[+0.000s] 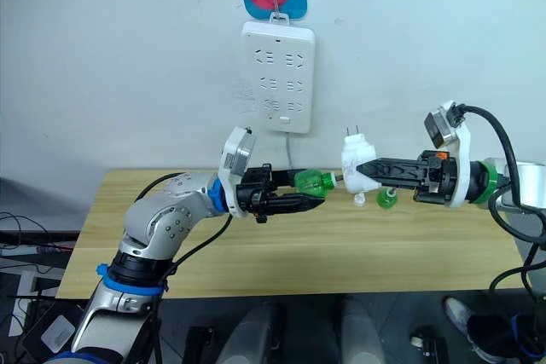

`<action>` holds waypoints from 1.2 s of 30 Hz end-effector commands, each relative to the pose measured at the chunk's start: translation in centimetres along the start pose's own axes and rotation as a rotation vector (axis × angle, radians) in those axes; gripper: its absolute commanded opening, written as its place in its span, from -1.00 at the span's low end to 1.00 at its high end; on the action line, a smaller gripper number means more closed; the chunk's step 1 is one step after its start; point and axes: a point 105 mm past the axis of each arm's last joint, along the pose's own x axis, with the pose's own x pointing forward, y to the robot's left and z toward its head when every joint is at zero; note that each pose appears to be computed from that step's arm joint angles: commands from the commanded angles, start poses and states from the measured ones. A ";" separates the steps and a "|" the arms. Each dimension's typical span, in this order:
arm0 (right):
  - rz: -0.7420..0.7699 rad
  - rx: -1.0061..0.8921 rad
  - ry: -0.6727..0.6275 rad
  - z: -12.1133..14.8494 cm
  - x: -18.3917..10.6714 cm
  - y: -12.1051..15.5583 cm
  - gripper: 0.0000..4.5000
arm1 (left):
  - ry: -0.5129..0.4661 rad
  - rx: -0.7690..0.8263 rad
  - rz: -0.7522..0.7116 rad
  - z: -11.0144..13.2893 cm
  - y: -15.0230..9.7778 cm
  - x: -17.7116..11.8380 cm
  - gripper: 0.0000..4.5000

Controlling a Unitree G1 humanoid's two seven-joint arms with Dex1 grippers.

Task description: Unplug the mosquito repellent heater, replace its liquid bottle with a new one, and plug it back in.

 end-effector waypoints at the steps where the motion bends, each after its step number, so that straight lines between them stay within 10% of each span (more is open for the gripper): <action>1: 0.020 -0.017 0.007 -0.3 -0.4 0.9 0.32 | -0.008 0.039 -0.031 0.8 -0.4 0.2 0.01; 36: 0.042 -0.023 0.044 -1.5 -0.3 1.2 0.32 | -0.004 0.050 -0.075 1.1 -1.5 0.4 0.01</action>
